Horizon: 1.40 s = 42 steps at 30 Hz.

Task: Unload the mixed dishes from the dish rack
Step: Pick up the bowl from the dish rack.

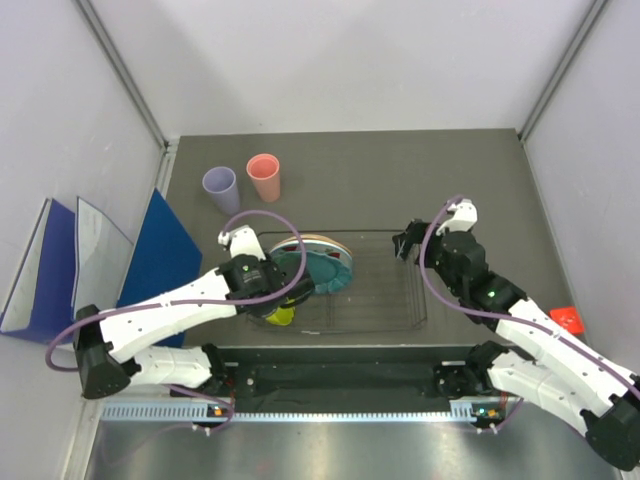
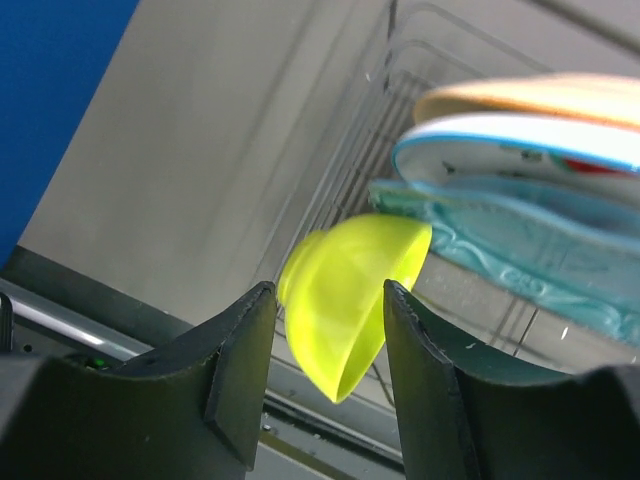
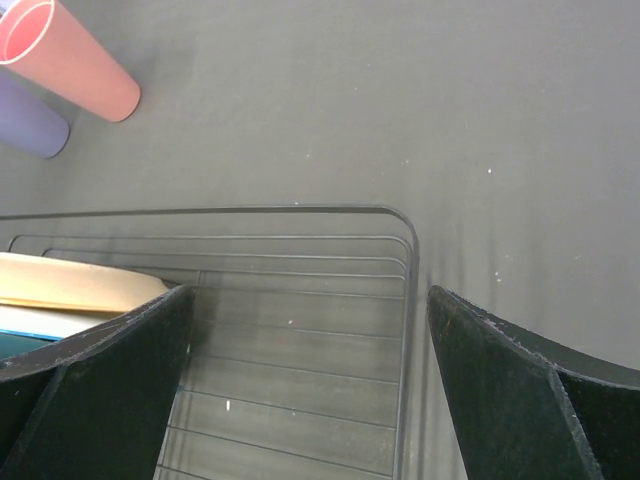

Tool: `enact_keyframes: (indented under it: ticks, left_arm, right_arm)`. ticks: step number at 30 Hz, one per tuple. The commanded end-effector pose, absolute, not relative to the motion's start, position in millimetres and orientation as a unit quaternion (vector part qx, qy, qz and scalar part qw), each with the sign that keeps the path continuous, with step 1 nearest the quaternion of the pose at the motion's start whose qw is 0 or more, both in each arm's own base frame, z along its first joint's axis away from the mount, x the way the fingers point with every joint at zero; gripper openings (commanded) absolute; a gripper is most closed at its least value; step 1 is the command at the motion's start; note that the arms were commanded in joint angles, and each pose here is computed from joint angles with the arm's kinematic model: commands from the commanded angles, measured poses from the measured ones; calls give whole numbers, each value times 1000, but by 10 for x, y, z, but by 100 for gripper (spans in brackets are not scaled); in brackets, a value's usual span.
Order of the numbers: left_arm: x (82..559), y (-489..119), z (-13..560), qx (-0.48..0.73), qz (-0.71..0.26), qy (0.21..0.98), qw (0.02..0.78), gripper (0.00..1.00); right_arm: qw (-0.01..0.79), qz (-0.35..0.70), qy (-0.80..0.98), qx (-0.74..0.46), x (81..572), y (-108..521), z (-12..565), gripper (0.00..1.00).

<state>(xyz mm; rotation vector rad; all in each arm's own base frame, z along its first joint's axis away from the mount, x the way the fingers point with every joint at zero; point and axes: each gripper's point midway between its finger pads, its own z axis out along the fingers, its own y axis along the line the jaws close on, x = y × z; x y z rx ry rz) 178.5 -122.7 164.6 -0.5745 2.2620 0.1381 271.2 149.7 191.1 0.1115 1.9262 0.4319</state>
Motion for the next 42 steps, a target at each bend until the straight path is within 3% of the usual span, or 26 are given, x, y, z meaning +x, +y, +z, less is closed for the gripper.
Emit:
enact_keyframes:
  ticks: [1, 26, 30, 36, 37, 42]
  left_arm:
    - [1600, -1026, 1690, -176, 107, 906, 370, 52]
    - [1480, -1311, 1172, -103, 84, 937, 323, 43]
    - [1466, -1276, 1121, -97, 104, 938, 317, 26]
    - [1433, -1249, 1093, -99, 103, 939, 312, 8]
    - [1428, -1243, 1108, -98, 104, 939, 313, 0]
    - [1427, -1259, 1254, -99, 98, 935, 326, 0]
  right_arm:
    - [558, 199, 805, 45, 2723, 1578, 1938, 100]
    - [546, 200, 812, 43, 2738, 1625, 1809, 100]
    - [545, 200, 813, 40, 2731, 1628, 1802, 100]
    - [547, 199, 812, 41, 2741, 1625, 1819, 100]
    - [547, 198, 812, 41, 2744, 1624, 1817, 100]
    - [547, 201, 812, 39, 2747, 1645, 1843, 100]
